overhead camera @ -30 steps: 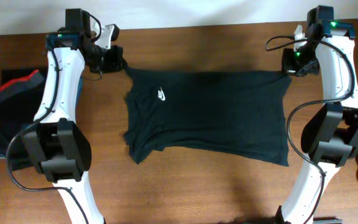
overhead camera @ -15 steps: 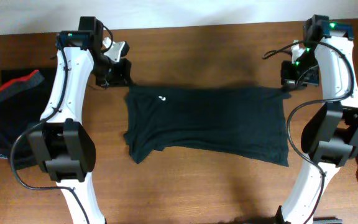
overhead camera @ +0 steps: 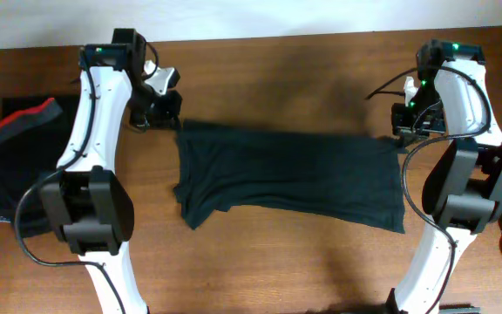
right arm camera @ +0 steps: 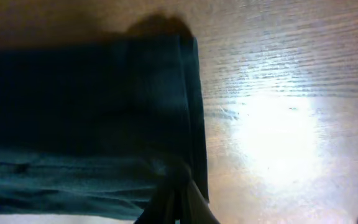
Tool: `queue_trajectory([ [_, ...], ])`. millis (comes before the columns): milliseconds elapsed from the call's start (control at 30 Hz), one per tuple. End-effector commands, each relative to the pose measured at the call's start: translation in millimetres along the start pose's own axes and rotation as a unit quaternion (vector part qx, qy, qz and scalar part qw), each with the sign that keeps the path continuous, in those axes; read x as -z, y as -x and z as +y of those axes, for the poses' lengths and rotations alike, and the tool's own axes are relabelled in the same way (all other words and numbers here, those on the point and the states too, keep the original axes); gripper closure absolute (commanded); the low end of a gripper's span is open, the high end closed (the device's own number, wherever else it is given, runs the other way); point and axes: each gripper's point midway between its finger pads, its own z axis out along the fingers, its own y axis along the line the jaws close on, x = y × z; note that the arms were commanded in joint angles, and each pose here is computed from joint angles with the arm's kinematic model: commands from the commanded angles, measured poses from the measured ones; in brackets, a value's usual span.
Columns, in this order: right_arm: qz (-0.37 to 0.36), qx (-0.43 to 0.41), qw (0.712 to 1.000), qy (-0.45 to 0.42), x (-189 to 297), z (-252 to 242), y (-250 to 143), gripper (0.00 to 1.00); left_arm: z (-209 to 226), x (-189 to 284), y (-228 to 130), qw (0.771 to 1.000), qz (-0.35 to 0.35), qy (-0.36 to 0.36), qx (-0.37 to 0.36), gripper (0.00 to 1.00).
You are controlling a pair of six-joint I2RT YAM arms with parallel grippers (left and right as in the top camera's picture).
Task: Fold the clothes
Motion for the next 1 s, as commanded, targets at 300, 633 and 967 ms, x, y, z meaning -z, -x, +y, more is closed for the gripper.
queue_trajectory([
  [300,0.026,-0.002,0.999,-0.028,1,-10,-14,0.77,-2,9,-12,1.0,0.01,0.003,-0.004,0.85],
  [633,0.026,-0.001,0.999,-0.019,-2,-6,-14,0.78,-1,9,-4,1.0,-0.007,0.004,-0.01,0.85],
  [967,0.067,-0.003,0.997,0.026,-56,10,-32,0.78,-1,-34,-10,1.0,0.006,0.002,-0.023,0.87],
])
